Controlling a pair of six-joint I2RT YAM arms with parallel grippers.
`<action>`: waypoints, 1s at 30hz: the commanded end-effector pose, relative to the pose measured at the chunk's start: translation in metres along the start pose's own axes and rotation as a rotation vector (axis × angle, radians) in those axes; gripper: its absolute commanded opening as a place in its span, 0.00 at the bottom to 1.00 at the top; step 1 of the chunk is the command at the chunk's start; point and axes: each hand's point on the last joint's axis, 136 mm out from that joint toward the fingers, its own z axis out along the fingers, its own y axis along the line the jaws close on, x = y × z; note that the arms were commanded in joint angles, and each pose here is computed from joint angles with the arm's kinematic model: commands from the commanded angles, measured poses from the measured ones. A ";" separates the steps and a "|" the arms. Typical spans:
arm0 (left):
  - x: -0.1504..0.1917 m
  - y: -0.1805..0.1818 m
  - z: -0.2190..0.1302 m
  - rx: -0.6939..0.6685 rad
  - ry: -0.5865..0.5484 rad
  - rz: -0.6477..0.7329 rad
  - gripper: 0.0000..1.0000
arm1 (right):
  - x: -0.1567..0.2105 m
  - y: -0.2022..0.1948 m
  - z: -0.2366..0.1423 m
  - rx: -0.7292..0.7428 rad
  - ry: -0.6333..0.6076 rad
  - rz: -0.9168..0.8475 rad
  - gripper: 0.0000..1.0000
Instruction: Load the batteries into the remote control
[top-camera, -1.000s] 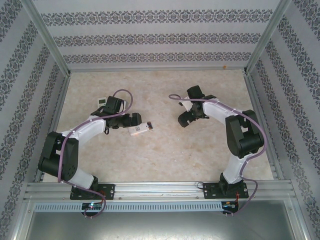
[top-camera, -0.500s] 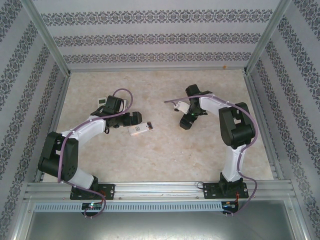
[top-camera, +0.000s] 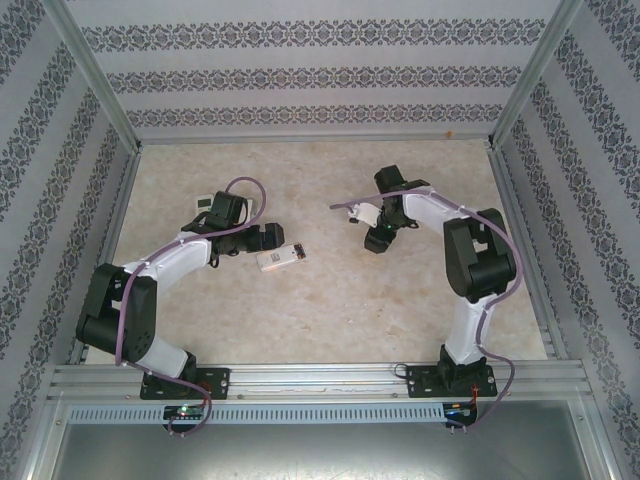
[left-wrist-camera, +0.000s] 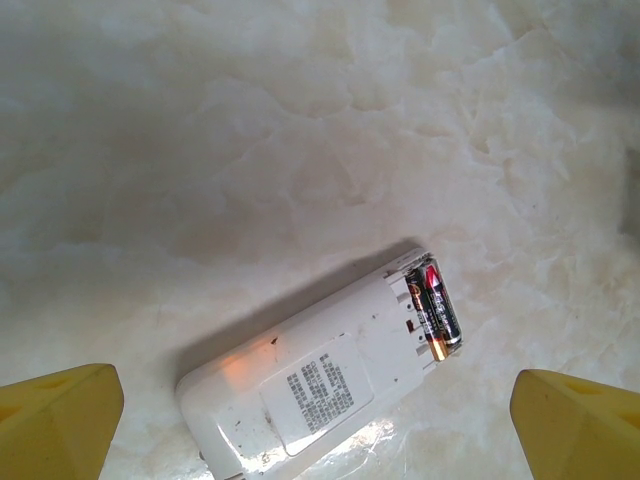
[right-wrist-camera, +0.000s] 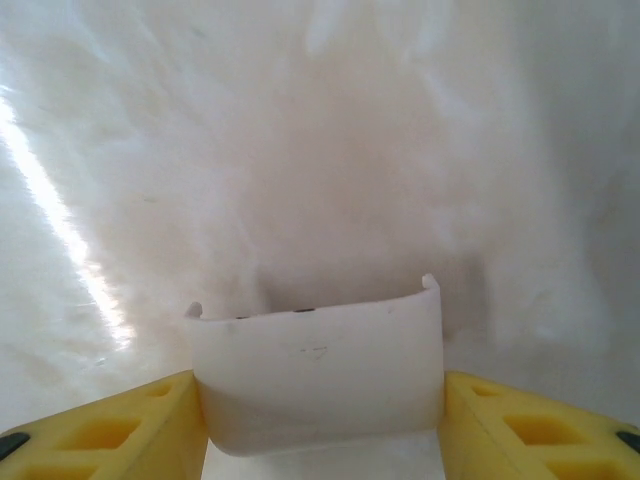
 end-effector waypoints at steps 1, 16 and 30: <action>-0.005 0.000 -0.005 0.002 -0.029 0.024 1.00 | -0.038 0.017 -0.032 0.028 -0.129 -0.210 0.58; -0.011 0.030 -0.044 -0.069 -0.196 -0.166 1.00 | -0.137 0.082 0.000 -0.013 -0.164 -0.754 0.55; -0.014 0.040 -0.051 -0.038 -0.240 -0.211 1.00 | -0.160 0.091 0.042 -0.067 -0.131 -0.775 0.56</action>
